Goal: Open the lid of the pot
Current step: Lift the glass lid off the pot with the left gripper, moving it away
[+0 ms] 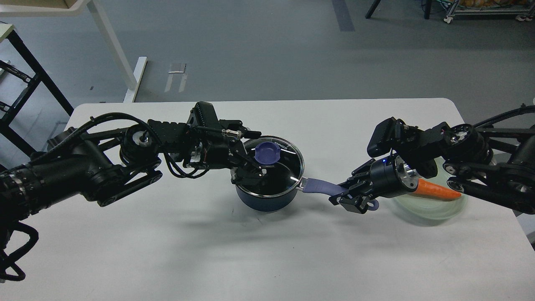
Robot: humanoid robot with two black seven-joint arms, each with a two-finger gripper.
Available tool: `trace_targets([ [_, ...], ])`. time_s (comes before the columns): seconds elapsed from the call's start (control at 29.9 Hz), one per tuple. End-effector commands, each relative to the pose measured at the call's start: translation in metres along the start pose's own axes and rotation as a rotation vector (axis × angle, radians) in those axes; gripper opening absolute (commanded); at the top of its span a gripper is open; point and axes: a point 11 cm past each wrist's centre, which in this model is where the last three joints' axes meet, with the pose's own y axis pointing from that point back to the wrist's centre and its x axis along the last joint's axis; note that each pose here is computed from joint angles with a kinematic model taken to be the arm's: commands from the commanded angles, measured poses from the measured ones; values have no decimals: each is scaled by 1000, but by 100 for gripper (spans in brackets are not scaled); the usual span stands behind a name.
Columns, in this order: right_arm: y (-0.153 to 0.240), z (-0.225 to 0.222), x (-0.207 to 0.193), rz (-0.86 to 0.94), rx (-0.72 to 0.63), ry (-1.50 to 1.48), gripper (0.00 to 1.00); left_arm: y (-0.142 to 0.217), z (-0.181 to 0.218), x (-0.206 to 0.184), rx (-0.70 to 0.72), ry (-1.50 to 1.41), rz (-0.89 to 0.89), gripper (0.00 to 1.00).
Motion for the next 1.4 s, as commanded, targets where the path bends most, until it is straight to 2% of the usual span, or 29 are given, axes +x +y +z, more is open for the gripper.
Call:
trace_targets([
  [0.0,0,0,0,1,-1,0,37,-1,3,-5,-8,-3,-3,97],
  [0.07,1,1,0,1,-3,0,37,-1,4,-6,-10,-3,-3,95],
  [0.27,0,0,0,1,1,0,37,-2,4,-3,-11,-11,16,78],
  [0.4,1,1,0,1,-2,-1,37,-2,2,-5,-3,-12,14,61],
  [0.54,0,0,0,1,-1,0,37,-2,2,-2,-3,-27,42,36],
  [0.57,0,0,0,1,-1,0,37,-2,2,-1,-3,-30,49,34],
  [0.9,1,1,0,2,-4,-2,37,10,-1,5,3,-48,68,31],
  [1.14,2,2,-1,2,-6,-3,37,82,-30,5,110,-81,159,32],
  [1.3,2,2,1,5,-5,-2,37,153,-49,-19,226,-78,97,32],
  [1.37,1,1,1,5,-3,0,37,175,-48,-44,262,-45,52,32],
])
